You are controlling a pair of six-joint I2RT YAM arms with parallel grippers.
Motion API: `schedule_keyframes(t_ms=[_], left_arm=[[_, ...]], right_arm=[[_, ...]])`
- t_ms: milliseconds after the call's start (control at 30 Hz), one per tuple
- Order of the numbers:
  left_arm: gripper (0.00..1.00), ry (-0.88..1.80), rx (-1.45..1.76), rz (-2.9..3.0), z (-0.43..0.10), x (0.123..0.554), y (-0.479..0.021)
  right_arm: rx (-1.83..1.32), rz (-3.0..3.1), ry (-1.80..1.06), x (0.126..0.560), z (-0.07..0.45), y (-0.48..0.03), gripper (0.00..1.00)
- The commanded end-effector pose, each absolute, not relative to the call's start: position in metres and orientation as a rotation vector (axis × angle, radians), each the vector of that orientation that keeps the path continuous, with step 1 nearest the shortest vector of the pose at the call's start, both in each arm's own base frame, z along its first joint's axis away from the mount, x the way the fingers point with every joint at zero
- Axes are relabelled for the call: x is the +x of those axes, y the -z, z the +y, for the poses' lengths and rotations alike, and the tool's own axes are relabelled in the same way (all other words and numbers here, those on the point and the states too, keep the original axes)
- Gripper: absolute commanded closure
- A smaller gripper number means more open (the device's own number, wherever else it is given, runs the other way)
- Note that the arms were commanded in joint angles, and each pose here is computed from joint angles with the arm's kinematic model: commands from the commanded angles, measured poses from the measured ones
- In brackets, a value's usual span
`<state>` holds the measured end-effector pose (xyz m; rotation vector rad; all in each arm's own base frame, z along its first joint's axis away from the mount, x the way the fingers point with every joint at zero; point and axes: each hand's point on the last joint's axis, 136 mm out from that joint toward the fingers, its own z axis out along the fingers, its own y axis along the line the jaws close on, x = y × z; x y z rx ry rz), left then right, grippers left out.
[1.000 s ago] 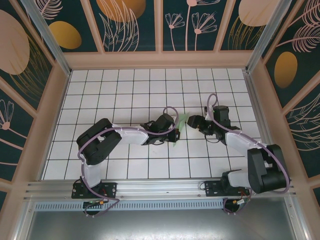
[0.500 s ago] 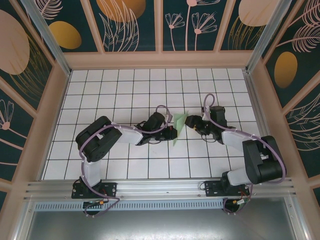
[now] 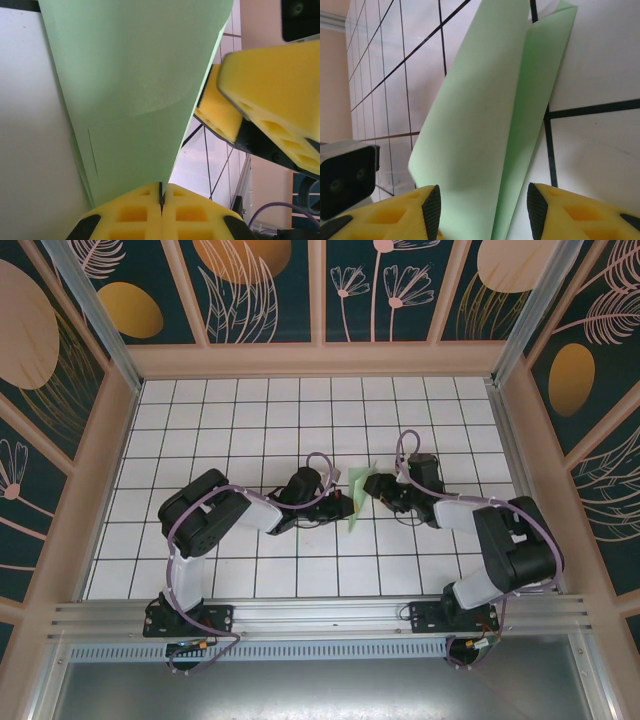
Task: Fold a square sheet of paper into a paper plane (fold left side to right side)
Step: Fold the wing for the fifth time at the center of the table.
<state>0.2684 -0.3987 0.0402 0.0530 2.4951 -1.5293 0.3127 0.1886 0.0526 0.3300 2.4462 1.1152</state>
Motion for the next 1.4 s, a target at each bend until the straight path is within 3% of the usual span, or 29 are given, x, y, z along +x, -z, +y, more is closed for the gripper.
schedule_keyframes(t_ms=[0, 400, 933, 1033, 1167, 1367], left_arm=[[0.94, 1.575, 0.047, 2.481, -0.400, 0.269, -0.040], [0.90, 1.582, 0.015, 2.501, -0.402, 0.270, -0.035], [0.72, 1.538, 0.031, 2.488, -0.401, 0.277, -0.043], [0.76, 1.536, 0.029, 2.482, -0.401, 0.280, -0.043], [0.88, 1.531, 0.020, 2.465, -0.397, 0.286, -0.045], [0.98, 1.521, 0.029, 2.460, -0.395, 0.290, -0.043]], right_arm=[[0.361, 2.413, -1.116, 0.321, 0.192, -0.052, 0.49], [0.456, 2.515, -1.045, 0.326, 0.193, -0.024, 0.55], [0.505, 2.656, -0.931, 0.315, 0.186, 0.008, 0.59], [0.495, 2.661, -0.923, 0.315, 0.186, 0.007, 0.59], [0.457, 2.639, -0.933, 0.317, 0.187, 0.000, 0.58], [0.336, 2.493, -1.028, 0.333, 0.190, -0.043, 0.55]])
